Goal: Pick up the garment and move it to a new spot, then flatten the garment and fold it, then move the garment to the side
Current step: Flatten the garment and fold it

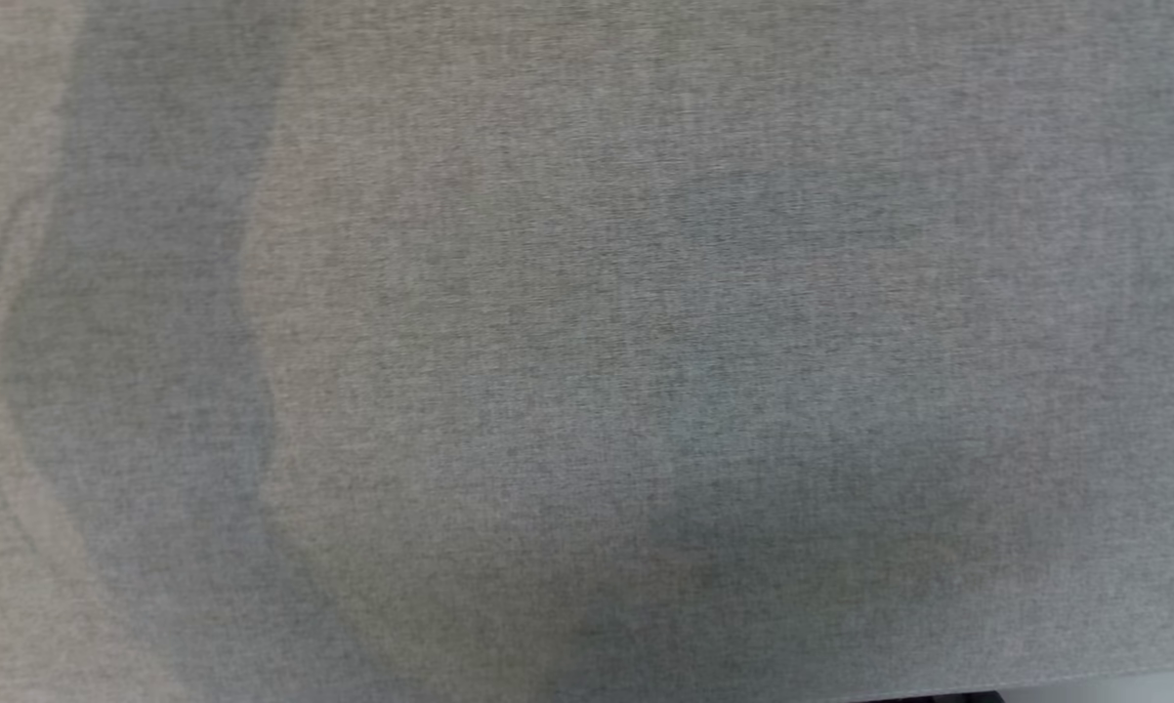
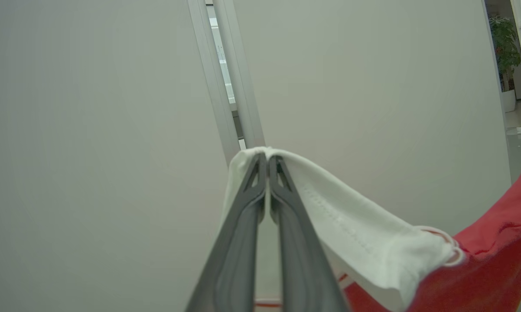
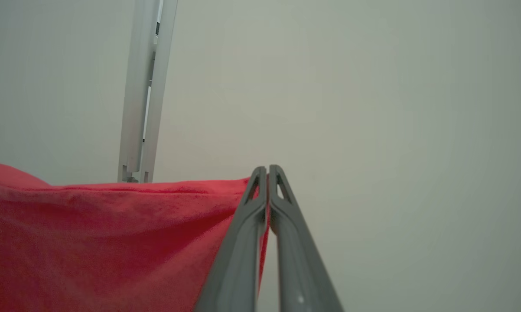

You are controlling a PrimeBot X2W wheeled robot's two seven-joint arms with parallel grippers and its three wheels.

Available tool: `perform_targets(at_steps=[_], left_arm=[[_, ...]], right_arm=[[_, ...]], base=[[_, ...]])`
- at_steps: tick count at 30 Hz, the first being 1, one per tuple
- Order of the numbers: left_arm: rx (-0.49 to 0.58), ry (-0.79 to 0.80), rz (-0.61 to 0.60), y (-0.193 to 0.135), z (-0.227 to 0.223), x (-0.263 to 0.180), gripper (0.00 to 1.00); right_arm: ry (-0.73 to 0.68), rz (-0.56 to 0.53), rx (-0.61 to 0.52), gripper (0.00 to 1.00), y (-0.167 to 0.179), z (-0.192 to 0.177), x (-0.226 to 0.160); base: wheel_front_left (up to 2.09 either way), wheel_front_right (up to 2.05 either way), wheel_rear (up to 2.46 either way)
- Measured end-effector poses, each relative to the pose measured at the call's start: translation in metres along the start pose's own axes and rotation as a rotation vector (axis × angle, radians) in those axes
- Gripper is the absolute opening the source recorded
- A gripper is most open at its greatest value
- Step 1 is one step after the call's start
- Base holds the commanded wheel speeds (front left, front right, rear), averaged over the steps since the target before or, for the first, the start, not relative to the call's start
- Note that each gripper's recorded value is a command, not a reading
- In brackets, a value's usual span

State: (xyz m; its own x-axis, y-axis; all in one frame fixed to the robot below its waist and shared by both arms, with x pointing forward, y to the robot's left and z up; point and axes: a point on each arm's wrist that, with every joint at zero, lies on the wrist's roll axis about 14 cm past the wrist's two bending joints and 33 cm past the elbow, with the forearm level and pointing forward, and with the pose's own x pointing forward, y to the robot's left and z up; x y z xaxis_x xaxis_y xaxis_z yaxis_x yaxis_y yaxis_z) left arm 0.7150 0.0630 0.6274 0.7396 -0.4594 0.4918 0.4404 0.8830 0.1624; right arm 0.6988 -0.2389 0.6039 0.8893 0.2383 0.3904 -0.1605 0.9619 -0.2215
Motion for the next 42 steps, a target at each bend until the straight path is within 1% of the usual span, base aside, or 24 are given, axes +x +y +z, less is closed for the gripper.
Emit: perform_targets(at_steps=[4,10,13,15,22,25,30,32,36,42], left_arm=[[-0.089,0.088,-0.010,-0.013,-0.030,-0.045,0.00],[-0.272,0.225,0.017,-0.035,-0.045,-0.123,0.00],[-0.326,0.297,0.053,-0.047,-0.039,-0.164,0.00],[-0.332,0.335,0.083,-0.051,-0.028,-0.192,0.00],[-0.443,0.472,0.187,-0.081,-0.003,-0.273,0.00],[-0.477,0.518,0.204,-0.097,0.006,-0.296,0.00],[-0.493,0.586,0.244,-0.116,0.019,-0.330,0.00],[-0.517,0.605,0.272,-0.126,0.025,-0.343,0.00],[-0.555,0.664,0.292,-0.142,0.034,-0.365,0.00],[-0.569,0.729,0.295,-0.156,0.047,-0.383,0.00]], right_arm=[[0.043,-0.009,0.057,0.00,0.008,-0.022,-0.029],[0.108,-0.054,0.132,0.00,0.013,-0.029,-0.085],[0.149,-0.082,0.163,0.00,0.014,-0.027,-0.117],[0.172,-0.094,0.179,0.00,0.016,-0.020,-0.137],[0.262,-0.098,0.199,0.00,0.026,0.000,-0.197],[0.310,-0.106,0.199,0.00,0.026,0.004,-0.222],[0.364,-0.109,0.215,0.00,0.035,0.011,-0.256],[0.387,-0.107,0.203,0.00,0.036,0.015,-0.270],[0.427,-0.111,0.204,0.00,0.039,0.019,-0.297],[0.471,-0.132,0.171,0.00,0.034,0.026,-0.329]], base=[[0.00,0.00,0.00],[0.00,0.00,0.00],[0.00,0.00,0.00],[0.00,0.00,0.00],[0.00,0.00,0.00],[0.00,0.00,0.00],[0.00,0.00,0.00],[0.00,0.00,0.00],[0.00,0.00,0.00],[0.00,0.00,0.00]])
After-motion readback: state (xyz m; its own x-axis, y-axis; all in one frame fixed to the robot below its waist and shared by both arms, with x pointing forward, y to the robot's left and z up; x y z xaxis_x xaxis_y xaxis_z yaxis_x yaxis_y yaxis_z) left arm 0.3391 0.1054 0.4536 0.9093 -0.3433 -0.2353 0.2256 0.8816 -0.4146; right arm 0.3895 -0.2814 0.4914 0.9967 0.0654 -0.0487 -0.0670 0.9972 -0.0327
